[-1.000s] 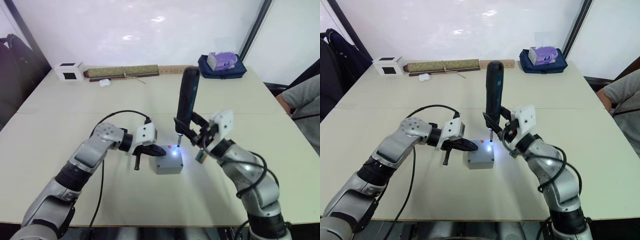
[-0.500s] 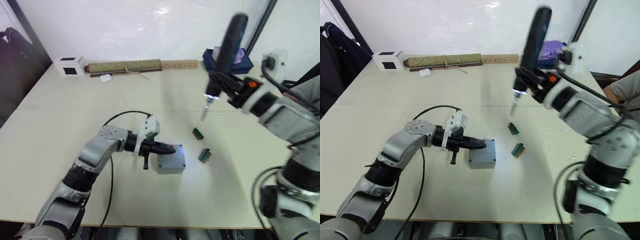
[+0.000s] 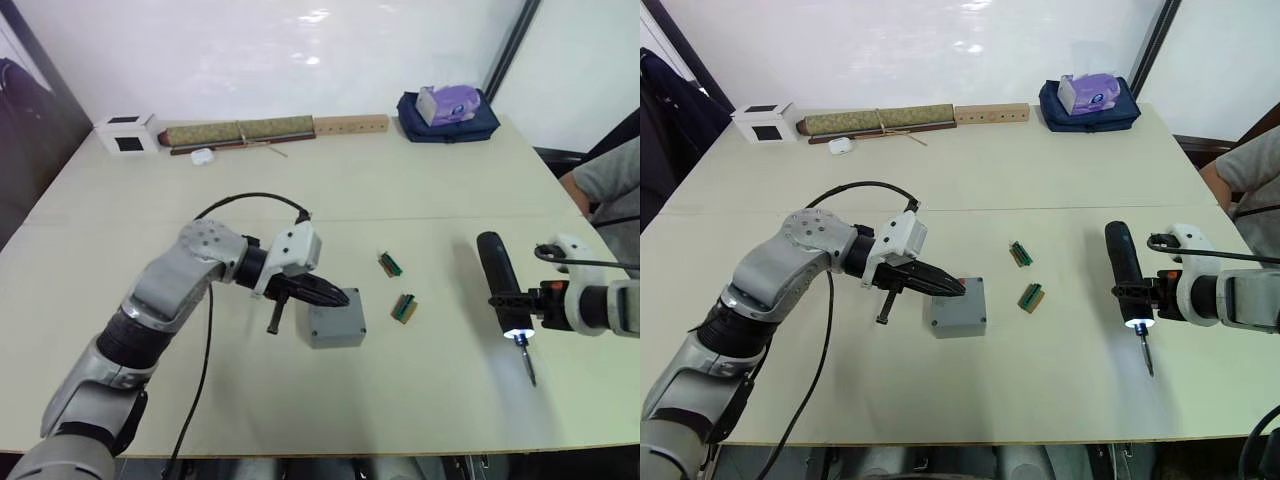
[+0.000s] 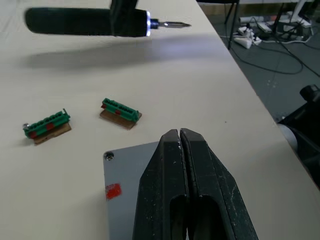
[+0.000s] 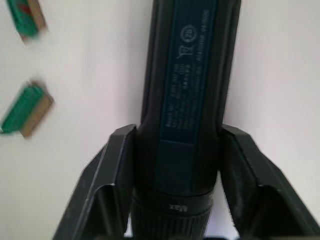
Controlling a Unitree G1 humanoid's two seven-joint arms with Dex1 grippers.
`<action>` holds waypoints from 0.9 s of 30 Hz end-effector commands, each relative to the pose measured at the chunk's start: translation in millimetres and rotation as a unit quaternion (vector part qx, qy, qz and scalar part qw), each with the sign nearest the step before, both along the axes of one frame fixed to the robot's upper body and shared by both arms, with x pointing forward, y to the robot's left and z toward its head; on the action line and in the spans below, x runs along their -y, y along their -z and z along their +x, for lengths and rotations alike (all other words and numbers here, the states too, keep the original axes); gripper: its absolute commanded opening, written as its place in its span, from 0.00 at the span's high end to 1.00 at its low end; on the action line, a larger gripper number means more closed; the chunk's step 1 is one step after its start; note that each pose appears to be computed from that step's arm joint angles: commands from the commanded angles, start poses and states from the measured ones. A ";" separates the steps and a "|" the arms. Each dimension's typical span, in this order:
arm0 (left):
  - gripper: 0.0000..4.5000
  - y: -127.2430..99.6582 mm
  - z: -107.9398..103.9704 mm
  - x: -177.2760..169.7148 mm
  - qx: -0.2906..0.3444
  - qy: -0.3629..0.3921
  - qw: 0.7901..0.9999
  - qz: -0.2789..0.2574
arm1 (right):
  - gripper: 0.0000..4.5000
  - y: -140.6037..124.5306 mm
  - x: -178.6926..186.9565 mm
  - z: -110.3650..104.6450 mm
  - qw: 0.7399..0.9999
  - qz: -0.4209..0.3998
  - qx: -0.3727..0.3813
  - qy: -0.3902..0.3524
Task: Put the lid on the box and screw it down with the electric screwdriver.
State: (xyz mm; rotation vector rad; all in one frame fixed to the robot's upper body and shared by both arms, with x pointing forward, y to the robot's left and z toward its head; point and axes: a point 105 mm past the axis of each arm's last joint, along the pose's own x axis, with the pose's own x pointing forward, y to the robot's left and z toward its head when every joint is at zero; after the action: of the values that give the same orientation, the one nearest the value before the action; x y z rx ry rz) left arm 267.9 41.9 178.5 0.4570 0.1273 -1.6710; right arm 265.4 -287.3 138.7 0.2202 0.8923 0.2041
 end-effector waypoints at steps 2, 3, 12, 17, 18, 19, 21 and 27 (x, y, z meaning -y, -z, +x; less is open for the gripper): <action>1.00 -4.7 -4.5 4.4 0.012 -0.006 1.000 -0.018 | 0.58 -12.7 0.0 4.9 0.999 -0.020 0.021 -0.016; 1.00 -4.3 -5.8 5.5 0.010 -0.008 1.000 -0.021 | 0.58 -10.6 -1.0 5.9 0.999 -0.025 0.019 -0.021; 1.00 0.9 4.0 -1.1 0.017 -0.040 0.999 -0.014 | 0.58 8.7 6.5 12.9 0.998 -0.059 -0.003 -0.025; 1.00 -3.4 16.4 -4.4 0.023 -0.063 0.998 -0.021 | 0.47 14.0 9.7 15.7 0.997 -0.077 0.000 -0.026; 1.00 -3.2 16.5 -5.5 0.022 -0.063 0.998 -0.019 | 0.37 14.9 9.4 16.4 0.996 -0.080 0.003 -0.026; 1.00 -3.0 16.6 -6.2 0.021 -0.062 0.998 -0.018 | 0.33 15.5 9.2 17.0 0.996 -0.082 0.005 -0.027; 1.00 -2.6 17.8 -8.6 0.022 -0.065 0.998 -0.014 | 0.15 10.0 9.2 20.7 0.998 -0.061 0.021 -0.010; 1.00 -5.2 26.4 -13.5 0.031 -0.079 0.996 -0.010 | 0.07 -25.8 1.9 25.2 0.995 -0.047 0.088 -0.003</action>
State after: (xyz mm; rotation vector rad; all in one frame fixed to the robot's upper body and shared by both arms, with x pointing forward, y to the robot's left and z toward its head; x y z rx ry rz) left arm 291.3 53.5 168.8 0.4422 0.1644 -1.5196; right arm 292.6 -292.0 147.5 0.1493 0.7803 0.1728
